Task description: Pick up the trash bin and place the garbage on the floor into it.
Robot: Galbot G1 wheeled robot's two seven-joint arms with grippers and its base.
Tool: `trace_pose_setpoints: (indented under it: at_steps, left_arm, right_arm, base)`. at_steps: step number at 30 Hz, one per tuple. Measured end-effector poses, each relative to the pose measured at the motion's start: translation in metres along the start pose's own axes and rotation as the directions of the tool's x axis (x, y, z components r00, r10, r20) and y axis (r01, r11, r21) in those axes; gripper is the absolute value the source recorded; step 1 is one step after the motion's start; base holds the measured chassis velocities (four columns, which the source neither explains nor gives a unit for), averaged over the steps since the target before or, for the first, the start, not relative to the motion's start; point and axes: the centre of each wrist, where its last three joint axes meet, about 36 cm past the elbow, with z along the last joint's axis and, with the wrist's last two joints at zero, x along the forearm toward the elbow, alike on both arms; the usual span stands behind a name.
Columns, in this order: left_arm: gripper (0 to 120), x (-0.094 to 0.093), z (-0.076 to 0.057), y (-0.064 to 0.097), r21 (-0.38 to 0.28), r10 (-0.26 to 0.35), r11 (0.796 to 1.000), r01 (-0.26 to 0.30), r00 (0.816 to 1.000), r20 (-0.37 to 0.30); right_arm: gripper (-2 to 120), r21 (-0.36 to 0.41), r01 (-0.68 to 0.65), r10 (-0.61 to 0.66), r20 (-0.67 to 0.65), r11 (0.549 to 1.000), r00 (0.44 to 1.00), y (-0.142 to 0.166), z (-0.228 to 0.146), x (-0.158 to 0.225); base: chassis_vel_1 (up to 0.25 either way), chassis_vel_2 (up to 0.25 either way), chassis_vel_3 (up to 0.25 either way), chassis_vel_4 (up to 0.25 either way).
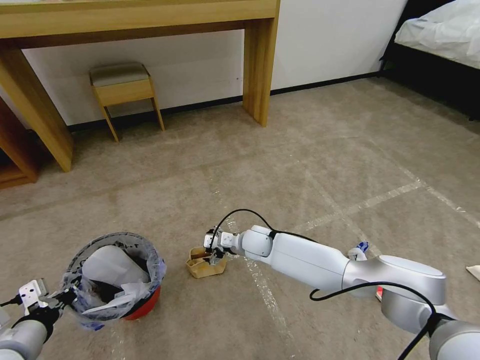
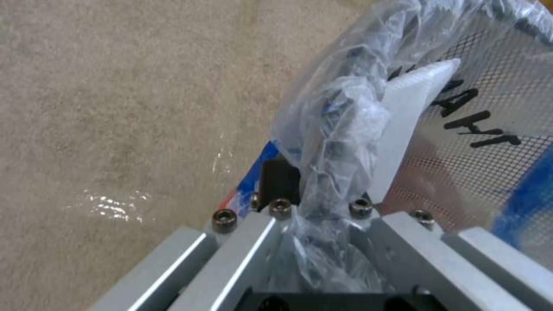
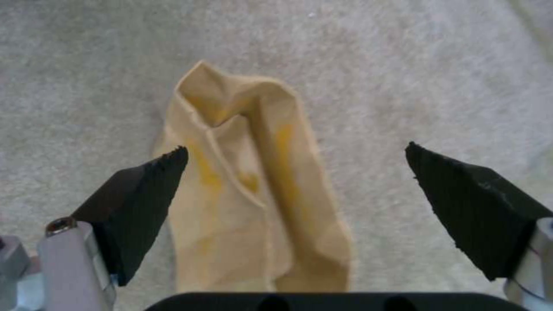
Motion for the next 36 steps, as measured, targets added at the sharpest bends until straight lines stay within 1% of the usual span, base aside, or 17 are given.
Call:
trace_pose_setpoints:
  at_steps: [5,7,14,23,36]
  left_arm:
    - [1,0.002,0.001,0.0,-0.004,-0.004,1.0,0.004,1.0,-0.003]
    - [1,0.004,0.002,0.0,-0.009,-0.009,1.0,0.009,1.0,-0.007]
    - [1,0.006,0.002,0.002,-0.014,-0.016,1.0,0.015,1.0,-0.011]
    - [1,0.007,0.005,0.002,-0.016,-0.021,1.0,0.021,1.0,-0.018]
    - [1,0.006,0.007,0.001,-0.012,-0.016,1.0,0.016,1.0,-0.018]
  right_arm:
    - [97,-0.032,0.008,-0.008,0.006,0.999,1.0,0.007,0.014,-0.01]
    - [97,-0.055,0.018,-0.018,0.009,0.998,1.0,0.017,0.027,-0.018]
    - [97,-0.083,0.032,-0.032,0.01,0.996,0.999,0.03,0.042,-0.026]
    - [97,-0.108,0.019,-0.019,0.001,0.994,1.0,0.026,0.062,-0.029]
    - [97,-0.13,-0.002,-0.001,-0.019,0.991,1.0,0.018,0.078,-0.027]
  base:
    - [0.0,0.0,0.0,0.0]
    - [0.0,0.0,0.0,0.0]
    - [0.0,0.0,0.0,0.0]
    - [0.0,0.0,0.0,0.0]
    - [0.0,0.0,0.0,0.0]
